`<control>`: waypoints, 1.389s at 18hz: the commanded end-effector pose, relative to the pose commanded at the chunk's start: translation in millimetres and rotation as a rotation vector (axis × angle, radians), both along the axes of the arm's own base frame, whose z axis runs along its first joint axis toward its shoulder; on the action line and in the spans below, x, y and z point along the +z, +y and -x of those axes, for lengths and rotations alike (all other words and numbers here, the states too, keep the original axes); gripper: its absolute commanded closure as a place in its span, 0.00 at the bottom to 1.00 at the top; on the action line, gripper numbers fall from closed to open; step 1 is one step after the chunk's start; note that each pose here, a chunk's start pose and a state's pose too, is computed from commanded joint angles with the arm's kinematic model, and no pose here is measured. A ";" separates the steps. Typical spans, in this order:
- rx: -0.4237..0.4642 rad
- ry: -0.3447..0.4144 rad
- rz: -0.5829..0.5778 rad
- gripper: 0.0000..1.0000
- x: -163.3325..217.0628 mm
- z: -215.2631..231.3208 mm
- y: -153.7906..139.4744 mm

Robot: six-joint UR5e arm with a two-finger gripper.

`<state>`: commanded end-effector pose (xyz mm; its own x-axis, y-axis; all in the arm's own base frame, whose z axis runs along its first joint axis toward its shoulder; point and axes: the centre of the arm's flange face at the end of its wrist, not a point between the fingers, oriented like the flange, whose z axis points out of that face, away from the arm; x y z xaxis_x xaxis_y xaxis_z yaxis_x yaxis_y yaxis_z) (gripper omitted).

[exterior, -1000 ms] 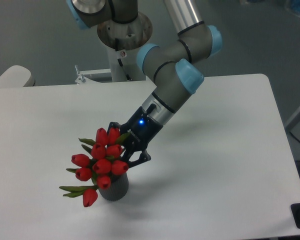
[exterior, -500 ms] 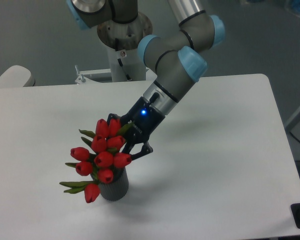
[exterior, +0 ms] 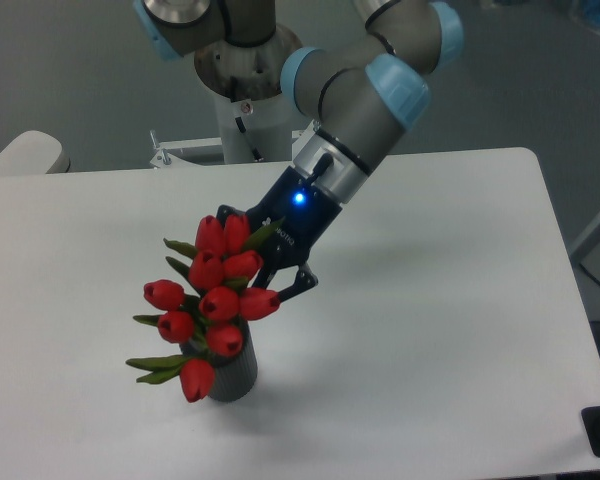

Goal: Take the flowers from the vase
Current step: 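Lift the gripped tulip bunch up out of the grey vase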

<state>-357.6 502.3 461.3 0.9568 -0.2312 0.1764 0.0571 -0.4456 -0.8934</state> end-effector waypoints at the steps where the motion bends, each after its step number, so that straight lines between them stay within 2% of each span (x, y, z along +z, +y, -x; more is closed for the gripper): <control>1: 0.006 0.000 -0.004 0.60 7.4 1.4 0.9; 5: 0.027 0.001 -0.022 0.60 32.2 7.6 2.0; 8: 0.042 -0.029 -0.043 0.60 48.8 13.7 0.0; 15: 0.056 -0.035 -0.054 0.62 62.1 18.5 -2.0; 19: 0.082 -0.026 -0.050 0.62 56.0 39.2 -8.6; 25: 0.139 -0.015 -0.048 0.62 39.6 97.4 -22.4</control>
<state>-455.0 479.9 500.9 0.9775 -0.1053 0.1829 0.1288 -0.3889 -0.9122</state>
